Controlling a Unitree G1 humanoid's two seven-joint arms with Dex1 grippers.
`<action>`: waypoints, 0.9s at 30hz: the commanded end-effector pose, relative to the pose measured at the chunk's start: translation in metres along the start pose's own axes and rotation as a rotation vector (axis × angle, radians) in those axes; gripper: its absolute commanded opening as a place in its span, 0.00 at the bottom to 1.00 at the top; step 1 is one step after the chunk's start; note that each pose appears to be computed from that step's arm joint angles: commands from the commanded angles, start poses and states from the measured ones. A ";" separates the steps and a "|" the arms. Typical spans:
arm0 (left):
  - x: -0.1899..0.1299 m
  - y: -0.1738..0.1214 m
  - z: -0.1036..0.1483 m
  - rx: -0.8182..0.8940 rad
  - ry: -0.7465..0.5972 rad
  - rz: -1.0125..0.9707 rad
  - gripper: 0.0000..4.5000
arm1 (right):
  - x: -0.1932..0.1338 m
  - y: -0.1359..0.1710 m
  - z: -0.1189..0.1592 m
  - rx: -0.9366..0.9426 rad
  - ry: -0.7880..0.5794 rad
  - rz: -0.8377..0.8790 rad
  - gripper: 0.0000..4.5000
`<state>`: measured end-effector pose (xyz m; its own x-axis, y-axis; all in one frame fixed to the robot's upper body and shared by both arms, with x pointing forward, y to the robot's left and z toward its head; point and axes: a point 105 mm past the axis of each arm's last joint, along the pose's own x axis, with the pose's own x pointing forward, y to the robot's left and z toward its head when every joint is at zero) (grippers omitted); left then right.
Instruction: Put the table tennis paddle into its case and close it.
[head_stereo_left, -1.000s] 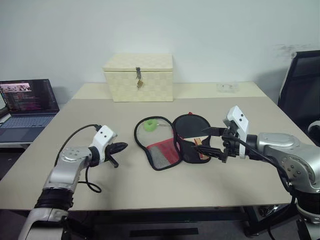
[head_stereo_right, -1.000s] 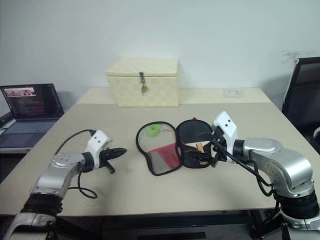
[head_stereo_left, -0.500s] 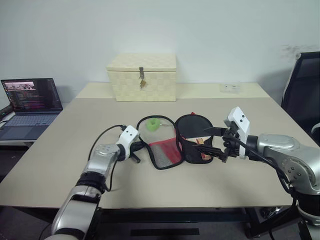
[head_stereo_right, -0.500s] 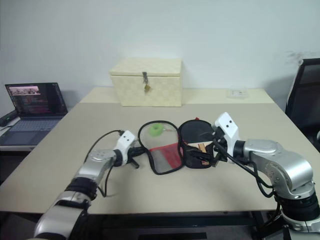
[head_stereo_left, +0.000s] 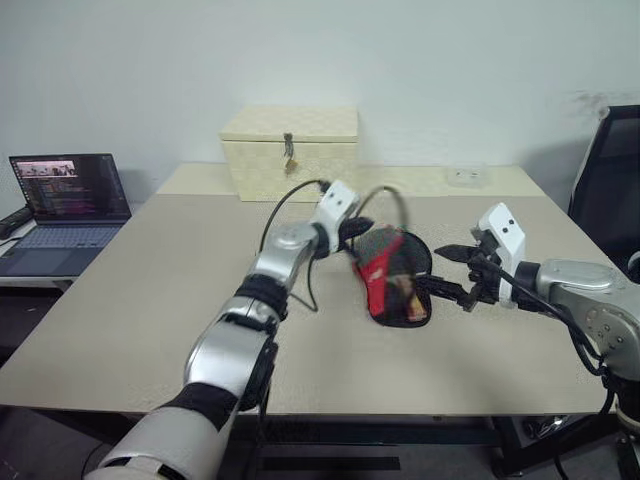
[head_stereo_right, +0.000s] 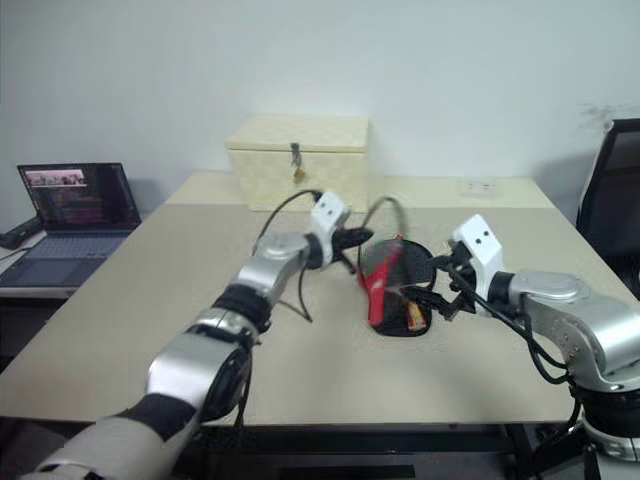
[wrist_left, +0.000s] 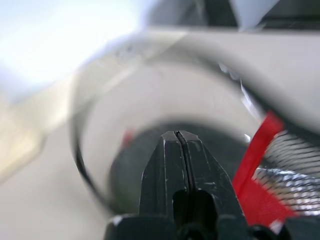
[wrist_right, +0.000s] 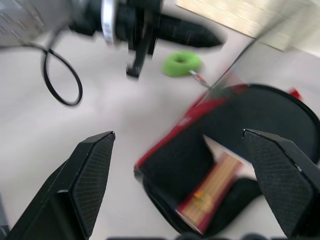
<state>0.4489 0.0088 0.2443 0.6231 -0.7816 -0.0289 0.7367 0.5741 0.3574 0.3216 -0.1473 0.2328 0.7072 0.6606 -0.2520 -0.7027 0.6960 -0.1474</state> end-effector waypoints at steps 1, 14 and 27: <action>0.005 0.001 0.010 0.014 -0.025 0.017 0.00 | -0.014 -0.018 0.013 -0.019 -0.033 -0.103 1.00; -0.078 0.022 -0.029 -0.080 -0.082 -0.110 0.00 | 0.019 -0.060 -0.021 0.185 0.008 -0.253 1.00; -0.183 -0.005 -0.039 -0.165 0.000 -0.177 0.00 | 0.080 -0.083 -0.055 0.299 0.073 -0.251 1.00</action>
<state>0.3487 0.1600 0.1940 0.4823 -0.8681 -0.1174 0.8725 0.4641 0.1529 0.4265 -0.1684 0.1566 0.8213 0.4431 -0.3593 -0.4381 0.8933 0.1001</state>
